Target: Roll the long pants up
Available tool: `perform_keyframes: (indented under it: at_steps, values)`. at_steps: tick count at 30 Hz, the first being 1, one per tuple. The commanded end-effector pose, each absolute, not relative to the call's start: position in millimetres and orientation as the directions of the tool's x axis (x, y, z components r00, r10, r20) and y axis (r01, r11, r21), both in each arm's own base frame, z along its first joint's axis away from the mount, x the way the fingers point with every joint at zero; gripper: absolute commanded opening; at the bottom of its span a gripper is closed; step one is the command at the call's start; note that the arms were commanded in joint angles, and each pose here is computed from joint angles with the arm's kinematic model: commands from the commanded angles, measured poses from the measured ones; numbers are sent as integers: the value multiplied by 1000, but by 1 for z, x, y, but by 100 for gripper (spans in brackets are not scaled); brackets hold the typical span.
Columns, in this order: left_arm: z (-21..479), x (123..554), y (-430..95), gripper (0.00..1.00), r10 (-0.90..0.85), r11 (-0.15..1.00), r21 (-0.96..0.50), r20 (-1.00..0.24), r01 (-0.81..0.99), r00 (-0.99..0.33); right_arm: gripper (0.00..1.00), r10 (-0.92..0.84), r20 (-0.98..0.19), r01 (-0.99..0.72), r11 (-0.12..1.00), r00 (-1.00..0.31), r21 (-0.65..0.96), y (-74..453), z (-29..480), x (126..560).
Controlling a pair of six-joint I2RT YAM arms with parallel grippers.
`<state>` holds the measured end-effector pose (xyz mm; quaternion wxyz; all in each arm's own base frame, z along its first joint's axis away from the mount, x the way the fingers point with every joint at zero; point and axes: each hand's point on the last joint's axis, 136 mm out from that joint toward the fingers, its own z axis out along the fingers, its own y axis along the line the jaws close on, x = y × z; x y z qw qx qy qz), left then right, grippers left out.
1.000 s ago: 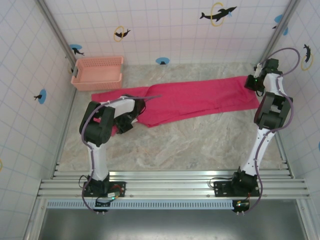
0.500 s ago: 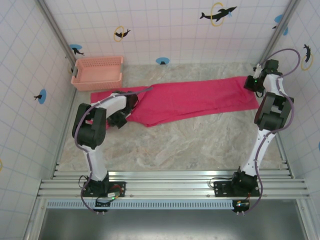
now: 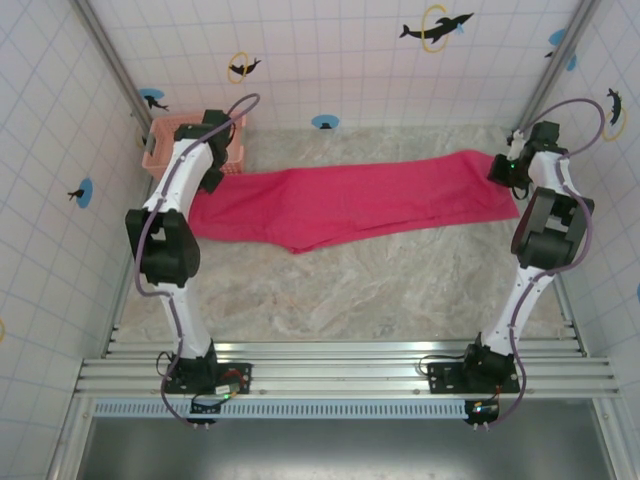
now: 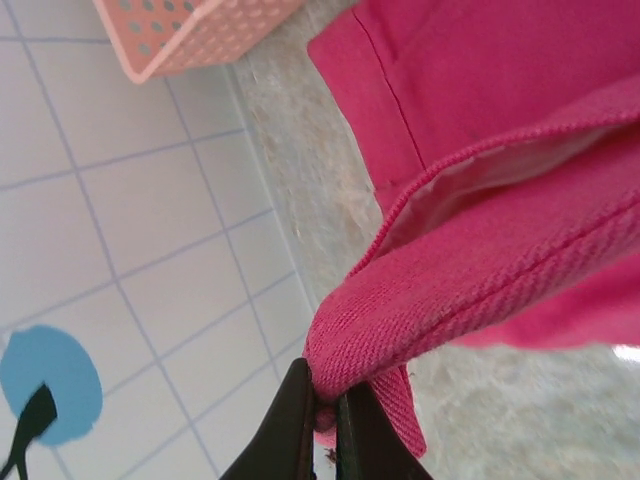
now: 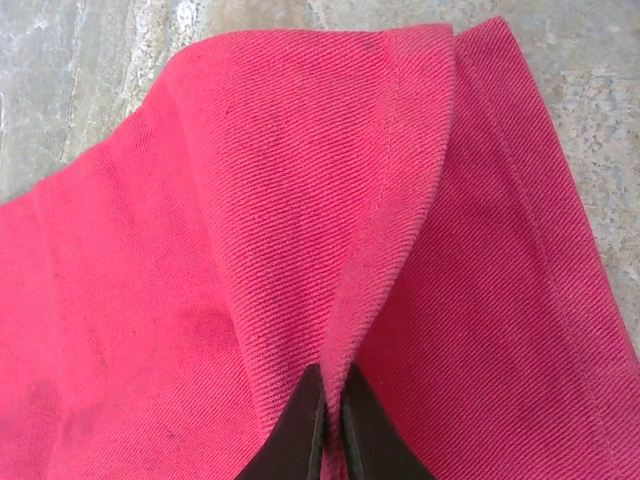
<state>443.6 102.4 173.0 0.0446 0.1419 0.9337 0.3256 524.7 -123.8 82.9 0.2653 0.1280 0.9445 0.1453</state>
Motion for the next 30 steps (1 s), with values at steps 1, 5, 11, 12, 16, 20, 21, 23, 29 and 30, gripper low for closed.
perform_keyframes:
  at_steps: [1,5,11,12,16,20,21,23,29,30]
  values:
    - [153,458,119,0,287,733,620,90,279,-954,8,298,-496,148,936,-815,320,-128,105,521]
    - [127,481,135,0,277,739,612,107,282,-955,8,301,-486,164,938,-821,304,-136,101,522]
    - [91,502,147,0,279,725,616,146,308,-949,11,289,-496,212,955,-819,208,-163,102,532]
    - [89,504,149,5,280,721,621,145,307,-949,16,292,-491,223,955,-821,195,-167,101,534]
    - [88,509,160,34,267,699,651,147,296,-953,35,303,-449,267,953,-840,144,-180,86,537]
    - [106,516,162,72,268,689,679,88,255,-959,56,298,-474,285,953,-829,102,-182,93,531]
    - [114,518,161,75,265,691,684,62,234,-962,58,308,-499,289,950,-810,117,-181,105,528]
    - [129,519,155,81,266,716,668,5,201,-964,59,343,-507,295,939,-791,174,-176,114,519]
    - [158,507,104,89,316,805,559,-122,198,-941,62,364,-426,298,930,-828,215,-158,102,463]
    - [156,505,92,89,335,809,547,-126,217,-934,62,383,-414,310,922,-826,234,-157,97,455]
